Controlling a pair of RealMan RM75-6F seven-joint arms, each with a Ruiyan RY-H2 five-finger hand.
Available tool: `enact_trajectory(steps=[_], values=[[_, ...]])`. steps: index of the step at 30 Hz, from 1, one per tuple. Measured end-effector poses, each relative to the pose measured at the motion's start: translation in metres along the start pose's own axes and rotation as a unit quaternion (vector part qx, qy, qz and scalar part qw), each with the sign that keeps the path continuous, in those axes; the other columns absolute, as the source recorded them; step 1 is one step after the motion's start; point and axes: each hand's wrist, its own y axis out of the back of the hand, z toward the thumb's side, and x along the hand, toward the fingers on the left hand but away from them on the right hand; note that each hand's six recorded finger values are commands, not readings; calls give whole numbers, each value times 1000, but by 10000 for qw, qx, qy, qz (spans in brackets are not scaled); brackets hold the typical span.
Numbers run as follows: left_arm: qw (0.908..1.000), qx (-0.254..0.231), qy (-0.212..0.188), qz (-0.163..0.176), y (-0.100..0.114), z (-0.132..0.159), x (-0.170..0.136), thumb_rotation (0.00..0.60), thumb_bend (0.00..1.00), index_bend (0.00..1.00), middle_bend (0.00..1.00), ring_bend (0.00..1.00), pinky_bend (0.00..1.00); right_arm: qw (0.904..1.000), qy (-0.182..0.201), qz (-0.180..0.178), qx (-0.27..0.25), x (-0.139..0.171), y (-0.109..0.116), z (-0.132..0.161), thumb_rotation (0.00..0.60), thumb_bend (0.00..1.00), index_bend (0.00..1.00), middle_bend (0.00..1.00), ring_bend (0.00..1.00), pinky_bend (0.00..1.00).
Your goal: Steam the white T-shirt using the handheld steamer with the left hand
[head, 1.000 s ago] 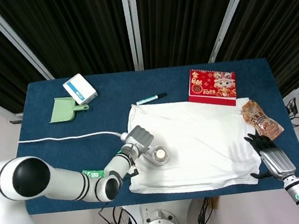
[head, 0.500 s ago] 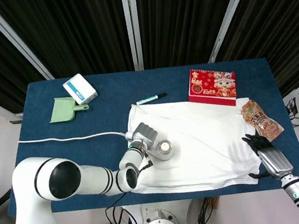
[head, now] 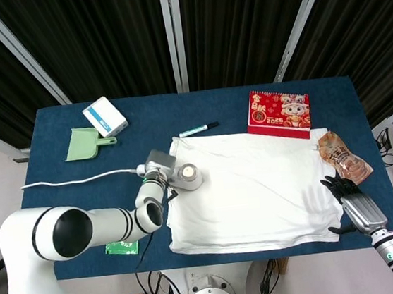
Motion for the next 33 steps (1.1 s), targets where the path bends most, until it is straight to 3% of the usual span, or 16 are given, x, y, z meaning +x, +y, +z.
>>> enact_trajectory(steps=[4, 9, 15, 22, 27, 33], values=[[10000, -11, 74, 7, 4, -15, -6, 525, 635, 751, 863, 677, 609, 10000, 26, -8, -7, -1, 0, 1, 600, 12, 0, 0, 0, 50], [9995, 126, -271, 34, 6, -3, -24, 520, 635, 751, 863, 676, 607, 10000, 63, 5, -13, -3, -1, 3, 600, 11, 0, 0, 0, 50], [9930, 736, -901, 229, 11, 42, -50, 508, 633, 751, 863, 676, 607, 10000, 33, 23, -43, -3, -3, 1, 600, 12, 0, 0, 0, 50], [9823, 1225, -1398, 227, 2, 98, -64, 506, 632, 751, 863, 676, 607, 10000, -16, 13, -80, 0, -4, -3, 600, 11, 0, 0, 0, 50], [9831, 1212, -1368, 112, -2, 105, -58, 505, 632, 751, 863, 676, 607, 9999, -47, 8, -107, 1, -5, -6, 600, 12, 0, 0, 0, 50], [9906, 947, -986, 5, 2, 88, -40, 504, 632, 751, 863, 676, 607, 9999, -78, 8, -149, 2, -6, -9, 600, 11, 0, 0, 0, 50]])
